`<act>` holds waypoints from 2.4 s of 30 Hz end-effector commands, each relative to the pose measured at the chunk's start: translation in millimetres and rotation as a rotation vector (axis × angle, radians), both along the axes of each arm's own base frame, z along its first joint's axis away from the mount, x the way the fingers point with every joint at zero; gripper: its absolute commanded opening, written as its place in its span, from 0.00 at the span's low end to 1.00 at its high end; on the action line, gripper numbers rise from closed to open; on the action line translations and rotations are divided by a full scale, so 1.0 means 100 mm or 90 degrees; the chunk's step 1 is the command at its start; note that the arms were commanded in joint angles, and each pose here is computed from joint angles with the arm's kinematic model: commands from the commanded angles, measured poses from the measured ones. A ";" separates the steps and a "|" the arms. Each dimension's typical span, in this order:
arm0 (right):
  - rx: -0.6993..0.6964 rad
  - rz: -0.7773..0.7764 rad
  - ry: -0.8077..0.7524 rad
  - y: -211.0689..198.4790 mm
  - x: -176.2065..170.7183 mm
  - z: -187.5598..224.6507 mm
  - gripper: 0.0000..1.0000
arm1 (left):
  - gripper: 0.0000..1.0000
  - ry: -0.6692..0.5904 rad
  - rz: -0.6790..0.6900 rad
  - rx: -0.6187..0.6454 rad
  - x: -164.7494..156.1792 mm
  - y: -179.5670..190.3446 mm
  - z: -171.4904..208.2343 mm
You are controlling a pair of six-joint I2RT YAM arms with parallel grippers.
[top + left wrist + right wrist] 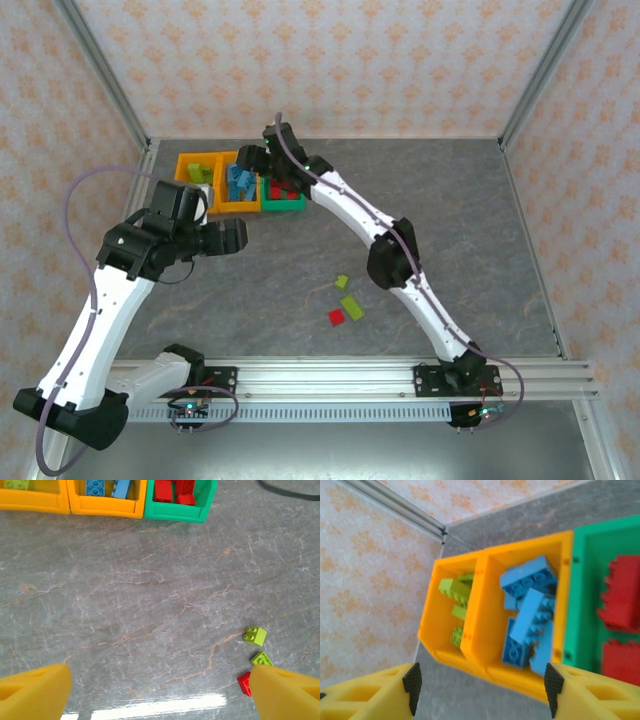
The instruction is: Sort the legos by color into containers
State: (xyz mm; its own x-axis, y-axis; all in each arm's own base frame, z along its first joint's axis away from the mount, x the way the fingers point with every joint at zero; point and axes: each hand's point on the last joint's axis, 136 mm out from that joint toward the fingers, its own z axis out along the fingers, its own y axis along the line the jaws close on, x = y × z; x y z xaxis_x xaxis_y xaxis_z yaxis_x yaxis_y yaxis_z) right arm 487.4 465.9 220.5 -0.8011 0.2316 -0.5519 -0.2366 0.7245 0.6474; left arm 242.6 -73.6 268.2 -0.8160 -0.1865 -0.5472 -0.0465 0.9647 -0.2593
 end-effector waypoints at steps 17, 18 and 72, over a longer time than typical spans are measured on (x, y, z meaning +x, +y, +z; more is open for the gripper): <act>-0.151 -0.437 0.096 -3.56 -2.52 -0.29 0.75 | 0.93 0.187 -0.363 0.023 -0.05 -1.75 -1.05; -0.141 -0.469 0.100 -3.72 -2.63 -0.32 0.75 | 0.94 0.193 -0.404 0.045 -0.09 -1.90 -1.12; -0.055 -0.153 0.252 -2.66 -2.84 -0.27 0.74 | 0.16 0.061 0.239 0.015 2.49 1.36 -0.65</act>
State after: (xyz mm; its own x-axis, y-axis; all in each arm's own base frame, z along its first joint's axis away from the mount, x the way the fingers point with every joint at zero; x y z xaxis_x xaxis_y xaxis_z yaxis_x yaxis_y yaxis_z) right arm 195.5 191.5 174.2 -0.8941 0.3941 -0.2129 0.2233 0.8042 0.5509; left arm 488.6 46.8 226.9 -0.7309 -0.3889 -0.5608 -0.3413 0.9199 -0.1931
